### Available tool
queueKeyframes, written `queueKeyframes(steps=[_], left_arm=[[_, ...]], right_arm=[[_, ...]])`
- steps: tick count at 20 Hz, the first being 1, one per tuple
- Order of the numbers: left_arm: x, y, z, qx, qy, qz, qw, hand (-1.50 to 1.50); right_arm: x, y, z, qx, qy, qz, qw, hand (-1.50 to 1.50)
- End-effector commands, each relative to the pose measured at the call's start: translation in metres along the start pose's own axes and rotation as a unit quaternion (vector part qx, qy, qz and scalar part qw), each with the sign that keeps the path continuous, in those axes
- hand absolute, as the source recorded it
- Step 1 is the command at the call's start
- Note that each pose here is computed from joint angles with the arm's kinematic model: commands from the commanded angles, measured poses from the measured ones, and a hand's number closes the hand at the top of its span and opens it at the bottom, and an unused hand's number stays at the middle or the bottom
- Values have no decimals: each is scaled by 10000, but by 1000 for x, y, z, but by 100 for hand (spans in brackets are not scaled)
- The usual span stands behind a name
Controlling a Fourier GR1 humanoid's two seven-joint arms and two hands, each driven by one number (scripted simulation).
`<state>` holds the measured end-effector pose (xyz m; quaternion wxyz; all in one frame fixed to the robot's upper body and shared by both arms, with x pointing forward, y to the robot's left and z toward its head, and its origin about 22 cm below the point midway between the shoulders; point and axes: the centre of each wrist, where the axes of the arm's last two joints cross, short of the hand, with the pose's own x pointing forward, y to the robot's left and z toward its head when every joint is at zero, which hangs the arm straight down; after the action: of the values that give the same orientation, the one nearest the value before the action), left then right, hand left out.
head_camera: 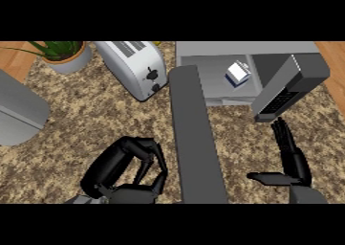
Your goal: Pick up the milk, place it into the microwave and close the microwave
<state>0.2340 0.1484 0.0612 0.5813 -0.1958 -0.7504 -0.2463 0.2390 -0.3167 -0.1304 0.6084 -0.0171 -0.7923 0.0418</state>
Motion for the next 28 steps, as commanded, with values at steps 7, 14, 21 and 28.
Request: queueKeyframes(steps=[7,14,21,28], left_arm=[[-78,-45,-43,-709,624,-648,9934,150],[-117,-68,-51,-223,400,-942,9945,150],[-123,-86,-58,72,224,-820,9964,150],[-119,-88,-74,49,295,-676,9973,150]], right_arm=[[41,-38,48,225,-366,169,9989,-150],[75,-52,37,694,-790,-214,9942,-150],[106,-44,34,881,-1043,-594,9889,-150],[148,-43,12,1270,-1319,-608,9812,-150]])
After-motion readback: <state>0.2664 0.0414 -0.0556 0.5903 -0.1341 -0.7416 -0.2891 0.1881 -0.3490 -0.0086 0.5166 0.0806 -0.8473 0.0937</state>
